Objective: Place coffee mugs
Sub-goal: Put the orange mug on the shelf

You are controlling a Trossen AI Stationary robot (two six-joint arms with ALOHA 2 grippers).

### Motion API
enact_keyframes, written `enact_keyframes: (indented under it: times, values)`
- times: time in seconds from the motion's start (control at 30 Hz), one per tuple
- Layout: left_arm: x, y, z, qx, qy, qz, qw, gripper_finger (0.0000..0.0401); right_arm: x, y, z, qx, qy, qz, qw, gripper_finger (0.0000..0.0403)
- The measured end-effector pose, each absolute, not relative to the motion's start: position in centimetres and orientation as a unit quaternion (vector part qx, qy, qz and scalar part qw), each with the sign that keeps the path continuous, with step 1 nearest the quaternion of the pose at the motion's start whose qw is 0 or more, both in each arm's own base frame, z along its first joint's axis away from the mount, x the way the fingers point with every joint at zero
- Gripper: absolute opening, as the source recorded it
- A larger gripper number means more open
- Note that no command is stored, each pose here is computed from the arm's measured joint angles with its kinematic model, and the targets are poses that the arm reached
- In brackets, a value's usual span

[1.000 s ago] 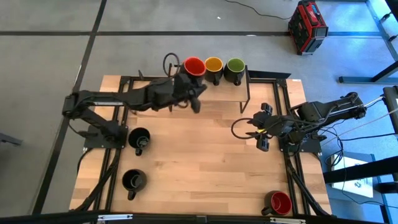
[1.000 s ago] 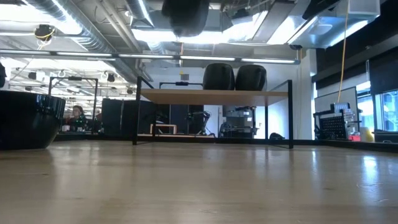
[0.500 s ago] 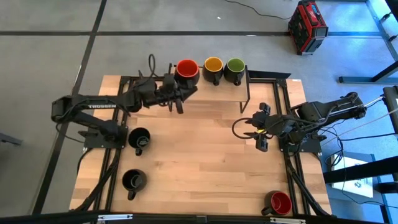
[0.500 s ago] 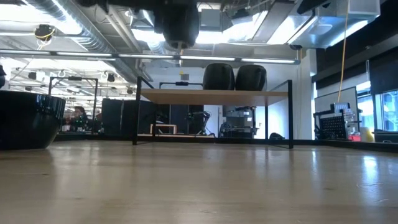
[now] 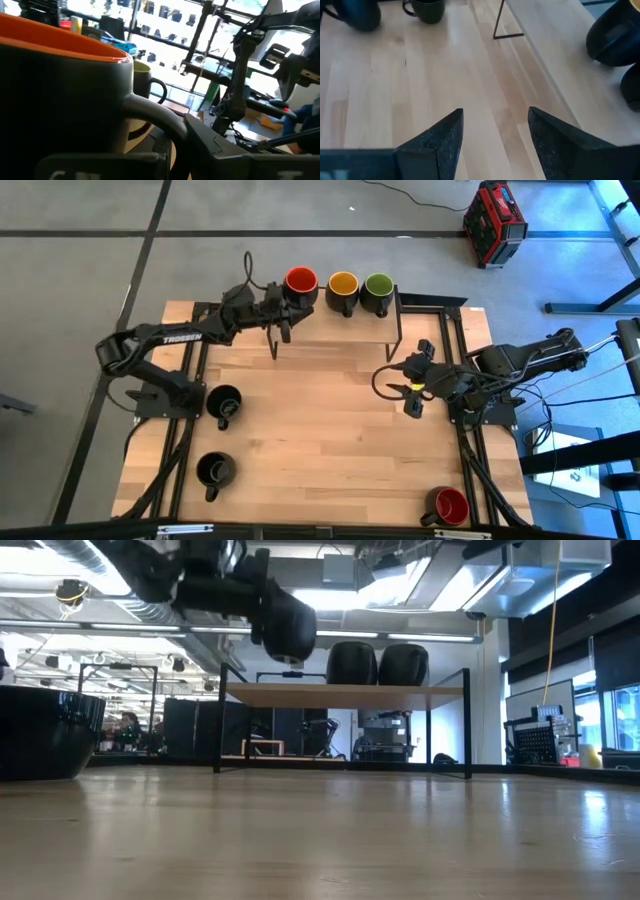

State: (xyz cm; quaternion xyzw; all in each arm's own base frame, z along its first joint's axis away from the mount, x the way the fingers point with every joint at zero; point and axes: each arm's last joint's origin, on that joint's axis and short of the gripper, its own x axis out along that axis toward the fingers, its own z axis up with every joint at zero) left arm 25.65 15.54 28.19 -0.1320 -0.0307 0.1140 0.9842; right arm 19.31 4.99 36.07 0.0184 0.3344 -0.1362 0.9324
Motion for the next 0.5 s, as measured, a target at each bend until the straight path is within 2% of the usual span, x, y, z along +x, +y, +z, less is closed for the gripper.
enact_keyframes:
  times: [0.5]
  values:
    - [25.3,20.6,24.5,-0.158,-0.027,0.074,0.984,0.0029,21.2,5.5,35.9,0.036,0.299,-0.166,0.939,0.0209]
